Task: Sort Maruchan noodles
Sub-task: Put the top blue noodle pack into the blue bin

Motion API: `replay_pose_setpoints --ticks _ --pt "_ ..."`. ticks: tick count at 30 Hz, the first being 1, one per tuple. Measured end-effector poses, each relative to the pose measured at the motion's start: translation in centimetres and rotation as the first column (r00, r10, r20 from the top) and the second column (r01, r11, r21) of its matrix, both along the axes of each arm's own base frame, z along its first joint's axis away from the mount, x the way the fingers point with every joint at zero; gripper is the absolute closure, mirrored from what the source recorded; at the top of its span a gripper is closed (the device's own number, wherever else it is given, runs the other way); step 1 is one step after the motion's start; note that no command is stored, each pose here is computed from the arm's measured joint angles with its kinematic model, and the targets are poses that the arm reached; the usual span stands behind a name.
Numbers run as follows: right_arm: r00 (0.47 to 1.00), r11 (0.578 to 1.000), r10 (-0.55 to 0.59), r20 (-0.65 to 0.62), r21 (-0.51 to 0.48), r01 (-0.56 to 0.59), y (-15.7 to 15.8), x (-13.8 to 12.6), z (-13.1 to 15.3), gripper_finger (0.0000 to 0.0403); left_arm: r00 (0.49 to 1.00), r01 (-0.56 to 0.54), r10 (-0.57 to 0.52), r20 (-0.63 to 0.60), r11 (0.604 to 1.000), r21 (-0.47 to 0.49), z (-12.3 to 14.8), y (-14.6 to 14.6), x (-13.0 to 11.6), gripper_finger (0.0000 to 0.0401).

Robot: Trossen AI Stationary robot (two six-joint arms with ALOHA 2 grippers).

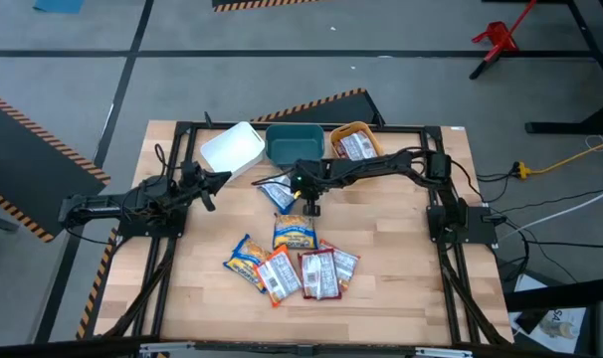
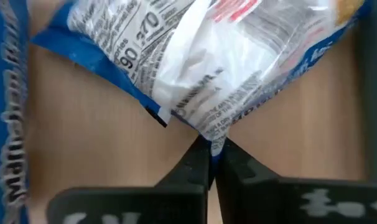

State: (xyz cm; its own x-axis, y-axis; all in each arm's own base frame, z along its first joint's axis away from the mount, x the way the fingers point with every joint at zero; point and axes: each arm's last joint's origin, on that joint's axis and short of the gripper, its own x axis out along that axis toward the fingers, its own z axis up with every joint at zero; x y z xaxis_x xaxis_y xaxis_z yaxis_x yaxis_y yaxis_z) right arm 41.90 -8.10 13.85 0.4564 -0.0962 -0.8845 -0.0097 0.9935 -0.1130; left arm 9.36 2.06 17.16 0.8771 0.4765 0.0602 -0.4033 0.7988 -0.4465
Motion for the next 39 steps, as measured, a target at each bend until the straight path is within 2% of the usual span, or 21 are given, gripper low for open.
replay_pose_setpoints --ticks 10,17,28,39 --pt "0.994 1.0 0.005 0.106 -0.011 -0.004 1.6 -0.5 4.6 0.0403 0.999 0.043 -0.043 0.0 0.999 -0.02 -0.1 -0.1 0.1 0.039" --pt "0.988 1.0 -0.026 0.153 -0.005 0.027 1.9 -0.8 6.4 0.0403 0.998 0.064 -0.063 0.014 0.997 -0.048 -0.1 -0.2 0.1 0.039" --pt "0.958 0.997 -0.043 0.283 -0.056 0.061 2.0 -1.7 10.5 0.0403 1.0 0.018 -0.018 0.003 0.998 -0.053 -0.2 0.0 0.2 0.039" --pt "0.918 0.993 -0.085 0.387 -0.047 0.112 -1.1 -2.0 12.8 0.0403 1.0 0.017 -0.017 0.004 0.998 -0.053 -0.2 0.0 0.2 0.039"
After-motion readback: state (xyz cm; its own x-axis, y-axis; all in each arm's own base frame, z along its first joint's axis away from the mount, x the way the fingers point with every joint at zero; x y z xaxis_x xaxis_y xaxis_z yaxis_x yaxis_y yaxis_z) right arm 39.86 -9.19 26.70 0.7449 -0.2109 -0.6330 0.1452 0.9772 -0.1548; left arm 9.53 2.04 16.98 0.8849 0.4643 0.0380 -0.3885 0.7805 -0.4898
